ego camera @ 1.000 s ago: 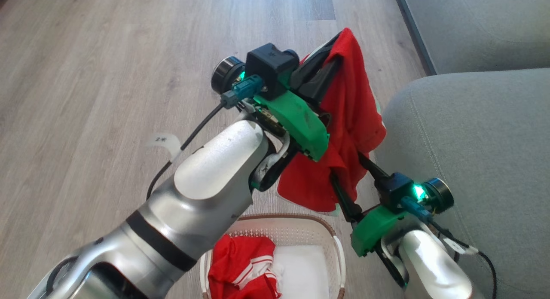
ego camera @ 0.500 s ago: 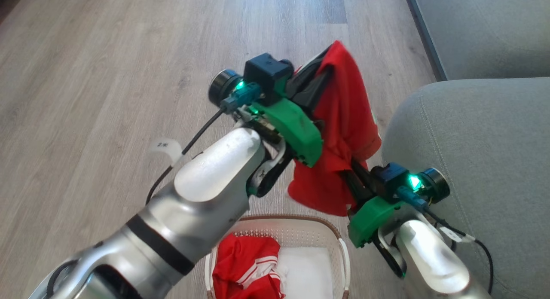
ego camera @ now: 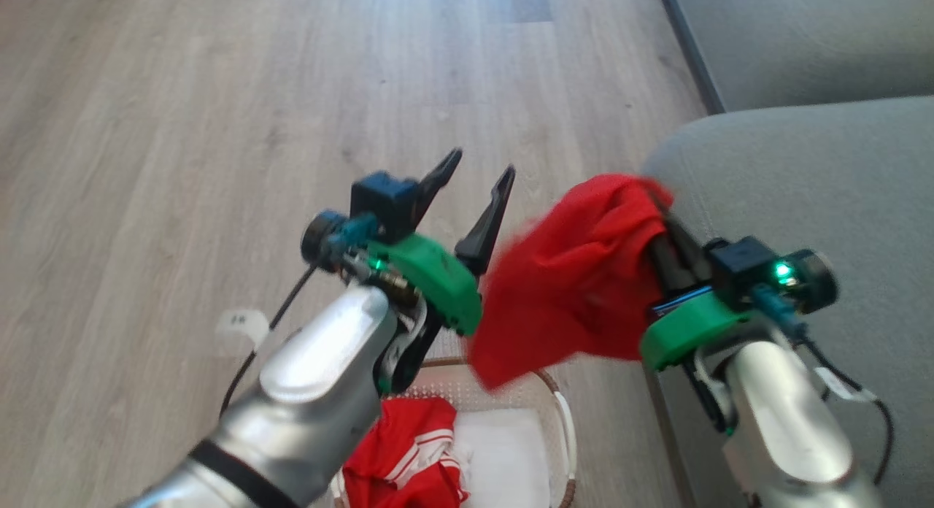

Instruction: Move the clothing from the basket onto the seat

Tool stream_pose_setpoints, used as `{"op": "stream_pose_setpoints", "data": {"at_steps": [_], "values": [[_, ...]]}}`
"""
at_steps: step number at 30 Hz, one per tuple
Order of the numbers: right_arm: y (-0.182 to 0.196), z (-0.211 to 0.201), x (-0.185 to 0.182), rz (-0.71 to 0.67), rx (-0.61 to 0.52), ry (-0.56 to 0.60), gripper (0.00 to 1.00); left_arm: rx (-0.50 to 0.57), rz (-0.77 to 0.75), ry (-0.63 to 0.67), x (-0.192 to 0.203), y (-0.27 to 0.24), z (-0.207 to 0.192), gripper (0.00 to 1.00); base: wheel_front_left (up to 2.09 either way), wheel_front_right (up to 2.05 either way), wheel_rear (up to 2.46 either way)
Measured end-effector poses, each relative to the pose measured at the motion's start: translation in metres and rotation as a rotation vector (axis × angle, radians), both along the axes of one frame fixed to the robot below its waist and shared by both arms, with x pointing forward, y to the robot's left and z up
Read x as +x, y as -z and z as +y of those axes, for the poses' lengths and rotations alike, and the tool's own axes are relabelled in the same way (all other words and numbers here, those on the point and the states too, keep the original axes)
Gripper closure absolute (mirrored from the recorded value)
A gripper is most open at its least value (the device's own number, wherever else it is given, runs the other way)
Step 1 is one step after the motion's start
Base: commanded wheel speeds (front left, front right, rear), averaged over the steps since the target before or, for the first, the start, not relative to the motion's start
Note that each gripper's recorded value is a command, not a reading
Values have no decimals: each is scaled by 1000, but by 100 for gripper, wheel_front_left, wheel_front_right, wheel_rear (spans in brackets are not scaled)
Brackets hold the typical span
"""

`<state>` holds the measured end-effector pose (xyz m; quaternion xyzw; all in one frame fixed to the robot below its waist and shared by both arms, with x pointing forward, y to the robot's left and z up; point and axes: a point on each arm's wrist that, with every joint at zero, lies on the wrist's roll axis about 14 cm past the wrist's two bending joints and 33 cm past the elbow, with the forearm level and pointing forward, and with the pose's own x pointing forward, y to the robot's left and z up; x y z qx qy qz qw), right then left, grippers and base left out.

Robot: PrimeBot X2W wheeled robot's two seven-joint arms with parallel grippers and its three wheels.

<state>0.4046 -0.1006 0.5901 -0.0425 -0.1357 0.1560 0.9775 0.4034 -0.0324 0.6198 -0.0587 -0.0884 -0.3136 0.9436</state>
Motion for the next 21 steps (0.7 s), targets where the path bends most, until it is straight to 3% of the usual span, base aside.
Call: {"op": "stream_pose_setpoints", "data": {"at_steps": [10,21], "values": [[-4,-81,-21,-39,-18,214,100,65,91,115,-21,55,-35,0,0,0,0],[-2,-157,-64,-48,-27,430,100,78,134,307,-51,80,-99,0,0,0,0]]}}
